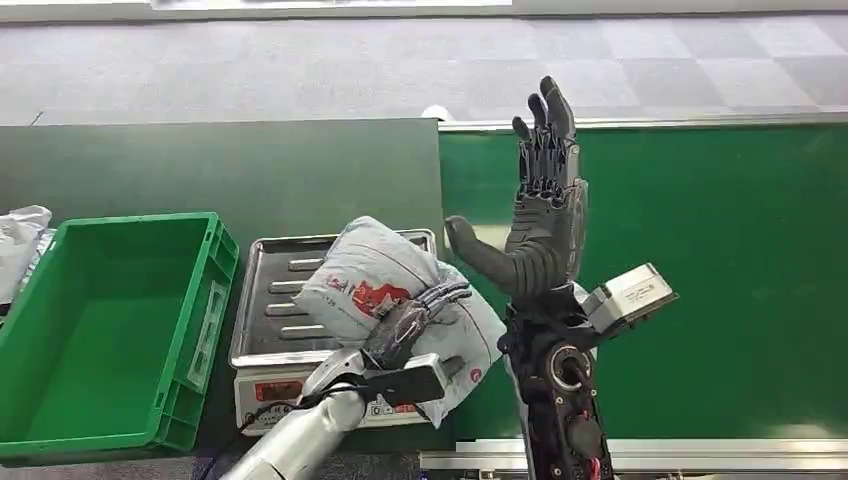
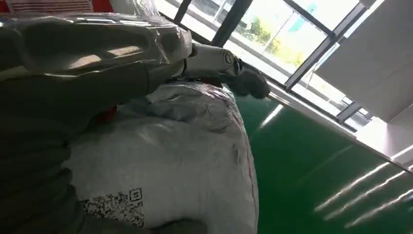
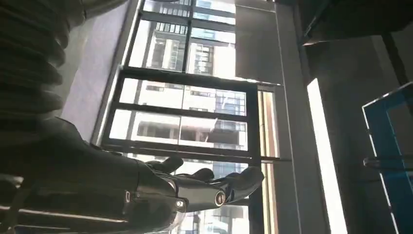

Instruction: Moved the parcel from conveyor to table for the left to box.

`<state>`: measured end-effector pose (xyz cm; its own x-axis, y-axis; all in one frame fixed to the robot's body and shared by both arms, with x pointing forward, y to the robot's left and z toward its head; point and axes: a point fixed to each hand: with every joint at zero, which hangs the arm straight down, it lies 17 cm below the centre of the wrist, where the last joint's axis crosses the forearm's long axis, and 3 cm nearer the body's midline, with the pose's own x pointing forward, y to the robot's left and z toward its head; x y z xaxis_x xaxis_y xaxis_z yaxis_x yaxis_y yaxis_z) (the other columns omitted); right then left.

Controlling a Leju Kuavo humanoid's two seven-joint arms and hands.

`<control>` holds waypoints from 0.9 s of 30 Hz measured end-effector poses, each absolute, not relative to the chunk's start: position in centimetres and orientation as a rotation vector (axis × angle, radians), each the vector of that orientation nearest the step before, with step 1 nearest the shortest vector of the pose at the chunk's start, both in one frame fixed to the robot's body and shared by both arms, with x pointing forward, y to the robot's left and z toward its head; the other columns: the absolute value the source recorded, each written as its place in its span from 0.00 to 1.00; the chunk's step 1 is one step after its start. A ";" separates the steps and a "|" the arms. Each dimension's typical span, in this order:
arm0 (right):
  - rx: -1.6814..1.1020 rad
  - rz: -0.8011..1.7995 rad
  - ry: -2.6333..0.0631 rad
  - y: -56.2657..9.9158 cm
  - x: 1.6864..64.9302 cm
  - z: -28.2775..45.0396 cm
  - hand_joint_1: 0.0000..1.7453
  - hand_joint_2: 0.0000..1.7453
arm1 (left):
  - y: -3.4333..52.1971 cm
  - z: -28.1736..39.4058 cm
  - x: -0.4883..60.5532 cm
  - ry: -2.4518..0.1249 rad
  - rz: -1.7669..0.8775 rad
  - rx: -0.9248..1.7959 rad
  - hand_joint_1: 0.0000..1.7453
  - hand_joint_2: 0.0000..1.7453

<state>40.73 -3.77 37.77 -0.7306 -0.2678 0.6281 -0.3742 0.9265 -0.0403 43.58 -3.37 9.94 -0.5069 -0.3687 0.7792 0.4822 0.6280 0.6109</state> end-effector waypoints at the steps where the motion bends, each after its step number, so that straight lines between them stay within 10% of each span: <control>1: 0.453 0.214 -2.433 -3.8 40.7 37.8 0.00 1.00 | -3.3 9.8 43.7 -1.825 -1.044 -0.089 0.82 1.00; 16: 0.444 0.199 -2.451 -4.5 40.7 38.2 0.00 1.00 | -1.8 12.2 45.1 -1.897 -0.871 -0.141 0.98 1.00; 27: 0.425 0.190 -2.404 -4.8 41.7 36.6 0.00 1.00 | 9.9 25.7 44.9 -2.327 -0.330 0.427 1.00 1.00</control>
